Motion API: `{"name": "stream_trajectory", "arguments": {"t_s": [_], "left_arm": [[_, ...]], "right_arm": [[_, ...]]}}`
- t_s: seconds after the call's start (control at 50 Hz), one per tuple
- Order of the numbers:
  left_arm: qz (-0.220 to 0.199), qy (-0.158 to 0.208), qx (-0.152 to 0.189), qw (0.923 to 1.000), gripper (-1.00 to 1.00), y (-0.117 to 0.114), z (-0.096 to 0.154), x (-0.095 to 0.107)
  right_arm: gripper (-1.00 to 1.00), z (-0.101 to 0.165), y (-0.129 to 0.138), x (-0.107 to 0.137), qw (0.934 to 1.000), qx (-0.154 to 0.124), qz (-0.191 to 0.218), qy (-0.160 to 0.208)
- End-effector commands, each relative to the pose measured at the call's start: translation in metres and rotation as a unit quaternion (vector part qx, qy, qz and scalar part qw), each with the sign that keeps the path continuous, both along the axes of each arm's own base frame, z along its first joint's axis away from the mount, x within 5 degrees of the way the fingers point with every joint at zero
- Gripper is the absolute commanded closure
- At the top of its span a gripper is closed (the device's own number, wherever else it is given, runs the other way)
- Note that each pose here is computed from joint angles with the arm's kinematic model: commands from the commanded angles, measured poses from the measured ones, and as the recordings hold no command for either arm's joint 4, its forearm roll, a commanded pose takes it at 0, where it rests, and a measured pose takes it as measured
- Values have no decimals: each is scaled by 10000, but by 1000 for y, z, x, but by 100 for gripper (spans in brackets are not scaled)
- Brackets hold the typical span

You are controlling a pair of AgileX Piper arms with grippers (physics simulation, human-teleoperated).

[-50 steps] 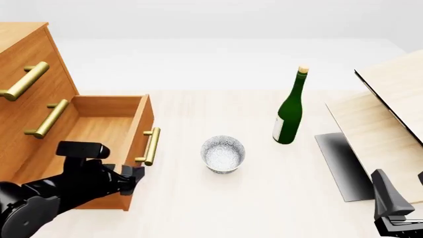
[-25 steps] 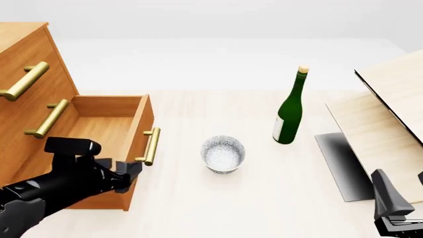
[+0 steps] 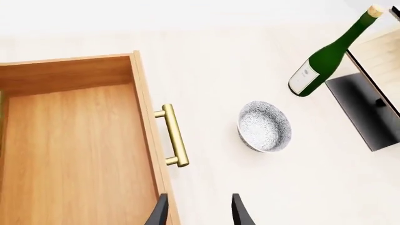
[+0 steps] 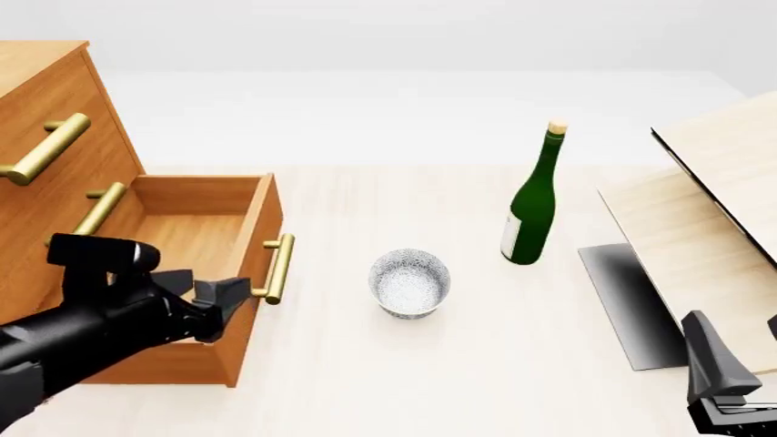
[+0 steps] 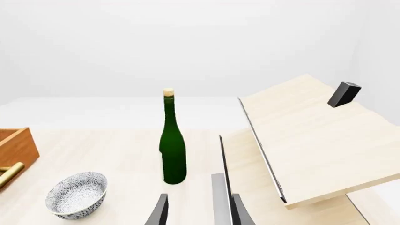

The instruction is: Put the bowl in the bottom drawer of the cabinet and close it.

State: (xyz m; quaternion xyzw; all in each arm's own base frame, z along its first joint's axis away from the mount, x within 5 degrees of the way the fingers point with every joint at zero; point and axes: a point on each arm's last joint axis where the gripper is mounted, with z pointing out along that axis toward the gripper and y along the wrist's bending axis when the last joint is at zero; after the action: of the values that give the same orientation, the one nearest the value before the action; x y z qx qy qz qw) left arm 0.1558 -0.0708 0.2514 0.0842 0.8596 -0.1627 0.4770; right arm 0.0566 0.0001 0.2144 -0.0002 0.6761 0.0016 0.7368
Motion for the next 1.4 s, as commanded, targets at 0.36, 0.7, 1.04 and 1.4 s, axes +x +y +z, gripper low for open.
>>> {"name": "stream_trajectory", "arguments": {"t_s": [0.36, 0.7, 1.04, 1.4], "left_arm": [[-90, -628, -304, 9975, -100, -6, 44, 6], [-242, -760, -481, 9956, -100, -19, 56, 15], [-245, -691, -714, 9947, -100, -31, 56, 28], [-204, -516, -896, 9944, -100, -44, 50, 45]], "right_arm": [[-100, 0, 0, 0, 10000, 1, 0, 0], [-100, 0, 0, 0, 10000, 1, 0, 1], [-100, 0, 0, 0, 10000, 1, 0, -1], [-100, 0, 0, 0, 10000, 0, 1, 0]]}}
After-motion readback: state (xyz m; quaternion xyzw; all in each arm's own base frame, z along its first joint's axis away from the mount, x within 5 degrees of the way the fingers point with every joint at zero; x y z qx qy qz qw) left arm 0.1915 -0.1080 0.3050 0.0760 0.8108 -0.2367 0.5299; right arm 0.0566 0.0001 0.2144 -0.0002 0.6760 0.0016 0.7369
